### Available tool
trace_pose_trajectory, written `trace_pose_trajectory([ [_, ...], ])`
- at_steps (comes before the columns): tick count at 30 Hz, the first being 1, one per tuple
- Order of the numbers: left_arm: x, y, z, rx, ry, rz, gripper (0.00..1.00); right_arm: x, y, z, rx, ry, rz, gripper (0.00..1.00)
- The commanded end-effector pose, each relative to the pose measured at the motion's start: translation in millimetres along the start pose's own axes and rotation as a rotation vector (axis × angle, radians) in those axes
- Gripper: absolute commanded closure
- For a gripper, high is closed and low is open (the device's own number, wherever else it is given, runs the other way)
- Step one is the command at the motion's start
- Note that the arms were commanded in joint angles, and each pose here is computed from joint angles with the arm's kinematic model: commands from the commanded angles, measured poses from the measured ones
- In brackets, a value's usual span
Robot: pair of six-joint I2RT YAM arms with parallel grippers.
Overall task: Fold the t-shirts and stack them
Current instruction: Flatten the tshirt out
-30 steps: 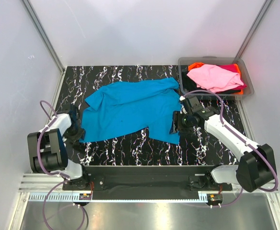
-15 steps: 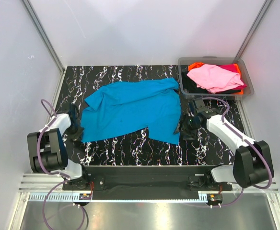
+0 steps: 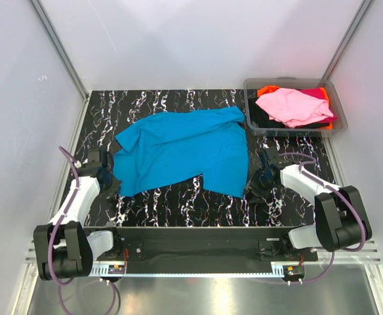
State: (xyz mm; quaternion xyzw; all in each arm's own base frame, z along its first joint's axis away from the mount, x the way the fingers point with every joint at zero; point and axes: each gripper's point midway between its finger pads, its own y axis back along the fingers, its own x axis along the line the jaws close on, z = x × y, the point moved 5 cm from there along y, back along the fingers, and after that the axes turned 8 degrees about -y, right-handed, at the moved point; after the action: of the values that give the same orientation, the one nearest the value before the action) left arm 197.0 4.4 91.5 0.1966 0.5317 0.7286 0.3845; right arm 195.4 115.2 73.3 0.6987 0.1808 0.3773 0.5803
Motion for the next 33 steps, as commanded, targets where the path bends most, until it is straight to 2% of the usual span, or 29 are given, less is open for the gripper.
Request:
trace_pose_trajectory([
  [1, -6.4, 7.2, 2.8, -0.027, 0.001, -0.057, 1.0, 5.8, -7.0, 7.8, -0.047, -0.044, 0.012, 0.53],
  [4, -11.3, 13.3, 7.6, -0.043, 0.012, -0.085, 1.0, 9.6, -11.3, 12.7, -0.061, -0.053, 0.008, 0.55],
  [7, -13.6, 15.8, 10.9, -0.048, 0.009, -0.092, 1.0, 13.1, -14.1, 15.1, -0.059, -0.07, -0.003, 0.62],
  [19, -16.9, 16.3, 13.4, -0.041, 0.009, -0.1, 1.0, 12.2, -29.6, 11.1, -0.068, -0.081, -0.122, 0.6],
  [23, -17.5, 16.8, 13.3, -0.038, 0.01, -0.104, 1.0, 6.6, -37.0, 12.4, -0.071, -0.093, -0.166, 0.63],
  [26, -18.4, 19.1, 13.5, -0.041, 0.003, -0.113, 1.0, 6.6, -35.2, 16.3, -0.103, -0.093, -0.169, 0.77],
  [28, -19.6, 21.7, 14.7, -0.045, -0.011, -0.127, 1.0, 11.3, -32.1, 19.8, -0.118, -0.068, -0.156, 0.97],
  [29, -21.1, 23.9, 15.5, -0.048, -0.026, -0.139, 1.0, 14.3, -29.8, 21.3, -0.124, -0.054, -0.146, 1.0],
  [33, -28.7, 49.0, 35.1, -0.141, -0.098, -0.198, 1.0, 42.4, 0.7, 37.6, -0.207, 0.075, -0.057, 1.0],
])
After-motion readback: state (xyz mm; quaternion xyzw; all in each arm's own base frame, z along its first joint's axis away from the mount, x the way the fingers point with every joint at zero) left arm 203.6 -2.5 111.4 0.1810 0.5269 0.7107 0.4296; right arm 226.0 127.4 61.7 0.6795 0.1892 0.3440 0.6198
